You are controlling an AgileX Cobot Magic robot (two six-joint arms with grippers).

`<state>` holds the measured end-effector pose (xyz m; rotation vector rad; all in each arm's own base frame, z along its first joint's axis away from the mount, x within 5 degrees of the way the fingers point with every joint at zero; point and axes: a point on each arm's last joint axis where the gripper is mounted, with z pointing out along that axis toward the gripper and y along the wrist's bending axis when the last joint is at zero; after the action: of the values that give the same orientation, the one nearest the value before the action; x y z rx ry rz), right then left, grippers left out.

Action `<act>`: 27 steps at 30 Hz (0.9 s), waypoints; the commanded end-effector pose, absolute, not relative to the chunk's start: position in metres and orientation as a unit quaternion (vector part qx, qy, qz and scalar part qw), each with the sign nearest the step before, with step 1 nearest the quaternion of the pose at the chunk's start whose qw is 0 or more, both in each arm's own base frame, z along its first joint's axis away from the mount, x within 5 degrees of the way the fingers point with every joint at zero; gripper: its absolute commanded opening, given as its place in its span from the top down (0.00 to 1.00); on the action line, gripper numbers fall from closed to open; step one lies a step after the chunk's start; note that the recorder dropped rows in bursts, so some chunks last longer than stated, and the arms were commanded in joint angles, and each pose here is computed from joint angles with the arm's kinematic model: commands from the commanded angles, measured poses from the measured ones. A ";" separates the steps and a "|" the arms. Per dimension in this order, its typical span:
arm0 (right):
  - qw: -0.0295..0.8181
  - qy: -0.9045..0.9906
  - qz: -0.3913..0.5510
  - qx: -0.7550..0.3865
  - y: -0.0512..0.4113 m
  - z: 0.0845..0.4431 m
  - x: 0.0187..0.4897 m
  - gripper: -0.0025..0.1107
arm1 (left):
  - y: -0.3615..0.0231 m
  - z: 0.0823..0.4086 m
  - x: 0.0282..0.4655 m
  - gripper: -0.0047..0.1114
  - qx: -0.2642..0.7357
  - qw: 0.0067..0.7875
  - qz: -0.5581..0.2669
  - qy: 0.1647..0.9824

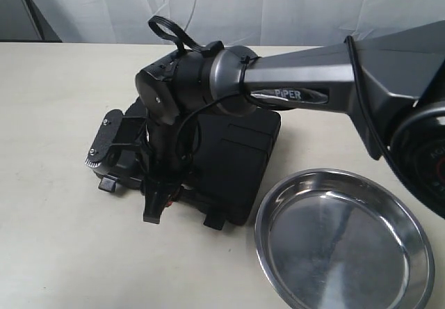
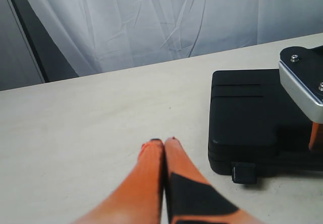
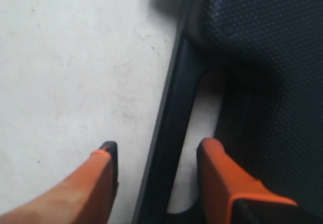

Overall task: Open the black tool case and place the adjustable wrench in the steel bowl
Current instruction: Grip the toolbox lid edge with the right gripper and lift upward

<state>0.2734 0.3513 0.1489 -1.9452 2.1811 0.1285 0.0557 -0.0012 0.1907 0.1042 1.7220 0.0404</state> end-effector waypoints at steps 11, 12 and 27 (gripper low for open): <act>0.107 0.738 0.039 -0.665 0.352 0.144 0.276 0.56 | -0.001 0.192 0.055 0.96 0.045 0.651 0.016 0.757; 0.106 0.738 0.039 -0.665 0.352 0.143 0.276 0.56 | -0.001 0.192 0.055 0.96 0.045 0.651 0.016 0.757; 0.117 0.737 0.040 -0.664 0.353 0.143 0.277 0.98 | -0.001 0.192 0.055 0.96 0.045 0.651 0.016 0.757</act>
<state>0.2755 0.3525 0.1401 -1.9282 2.1970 0.1290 0.0557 -0.0012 0.1907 0.1042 1.7220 0.0404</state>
